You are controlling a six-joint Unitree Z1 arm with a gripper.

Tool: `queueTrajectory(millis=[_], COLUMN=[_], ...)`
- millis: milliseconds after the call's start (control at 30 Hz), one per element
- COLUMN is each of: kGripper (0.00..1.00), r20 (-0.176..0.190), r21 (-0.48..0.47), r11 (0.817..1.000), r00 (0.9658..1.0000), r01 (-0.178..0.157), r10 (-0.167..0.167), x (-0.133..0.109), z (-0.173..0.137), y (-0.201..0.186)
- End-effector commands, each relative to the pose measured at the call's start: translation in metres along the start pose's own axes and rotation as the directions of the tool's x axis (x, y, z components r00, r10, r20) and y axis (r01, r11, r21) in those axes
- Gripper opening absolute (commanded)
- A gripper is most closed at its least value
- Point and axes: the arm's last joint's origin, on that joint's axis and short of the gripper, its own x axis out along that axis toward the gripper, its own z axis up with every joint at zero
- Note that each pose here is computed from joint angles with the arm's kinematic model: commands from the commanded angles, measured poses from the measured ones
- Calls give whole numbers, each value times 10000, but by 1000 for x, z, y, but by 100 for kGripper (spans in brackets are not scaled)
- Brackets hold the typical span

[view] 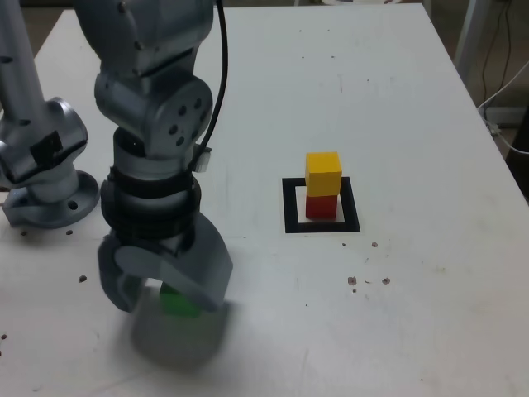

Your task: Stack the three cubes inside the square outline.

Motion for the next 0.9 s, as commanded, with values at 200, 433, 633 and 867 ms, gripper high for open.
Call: queueTrajectory(millis=[200, 433, 633, 867], kGripper=[46, 38, 38, 23], r20=[226, 199, 50, 217], r21=[-889, -1015, -807, -400], r11=[9957, 9939, 9962, 9992], r00=[9993, 9988, 9994, 9997], r01=[-278, -421, -328, -75], r10=[299, 443, 333, 84], x=[8, 12, 13, 6], z=[3, 1, -2, 0], y=[6, 13, 13, 10])
